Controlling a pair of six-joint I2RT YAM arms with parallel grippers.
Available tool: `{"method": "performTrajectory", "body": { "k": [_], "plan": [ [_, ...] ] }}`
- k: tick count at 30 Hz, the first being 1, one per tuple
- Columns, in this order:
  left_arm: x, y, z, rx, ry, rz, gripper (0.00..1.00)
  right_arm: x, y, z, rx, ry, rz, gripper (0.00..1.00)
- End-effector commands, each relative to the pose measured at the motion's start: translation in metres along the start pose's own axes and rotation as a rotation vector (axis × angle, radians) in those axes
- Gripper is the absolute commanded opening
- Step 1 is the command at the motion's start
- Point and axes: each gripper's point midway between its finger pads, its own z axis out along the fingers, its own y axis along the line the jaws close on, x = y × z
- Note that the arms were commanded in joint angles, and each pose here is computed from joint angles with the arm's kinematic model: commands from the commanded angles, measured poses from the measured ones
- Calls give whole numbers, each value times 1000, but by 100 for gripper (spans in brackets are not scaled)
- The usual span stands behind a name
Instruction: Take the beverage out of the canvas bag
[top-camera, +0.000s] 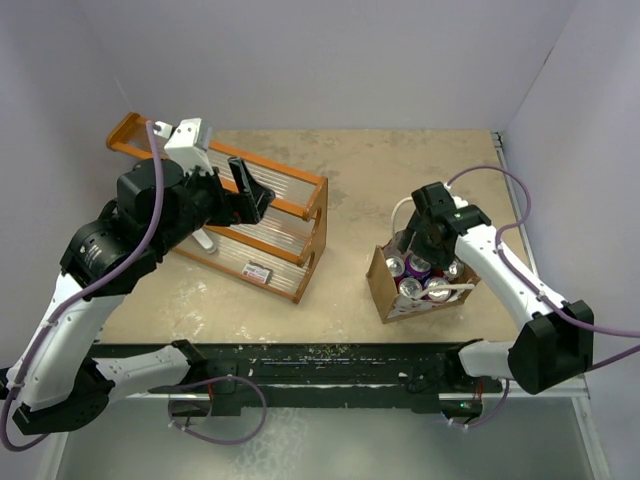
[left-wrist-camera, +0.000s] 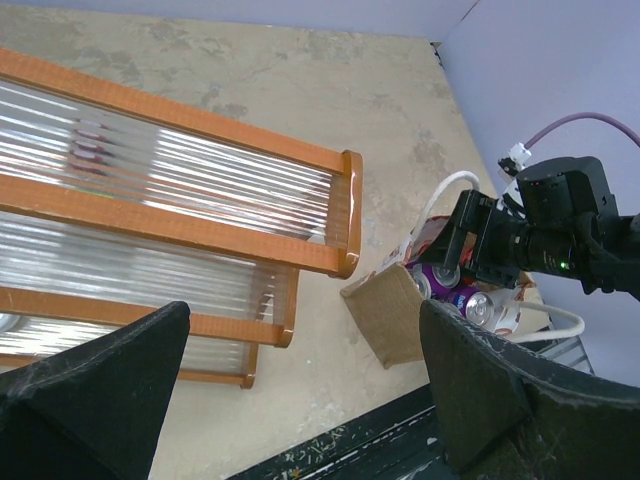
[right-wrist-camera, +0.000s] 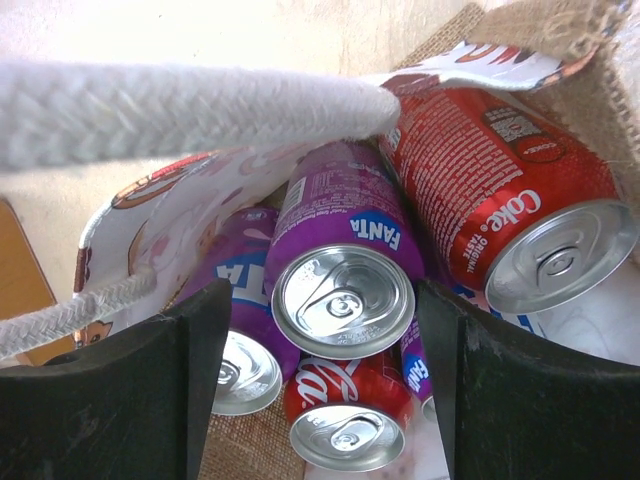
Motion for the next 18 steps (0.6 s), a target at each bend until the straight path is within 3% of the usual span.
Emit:
{"method": "performTrajectory", "body": {
  "k": [1,6,10,18],
  "plan": [
    [-12,-10,-3,41,-32,-29,99,-27,-8,-14,48,-114,18,77],
    [-7,-12,1,47,-12,-36,99,-46,-31,-35,114,-227,13,86],
    [-5,-13,2,54,-6,-39,99,-43,-46,-39,151,-242,43,96],
    [-5,-14,2,57,-3,-37,99,-34,-57,-30,128,-224,205,96]
  ]
}}
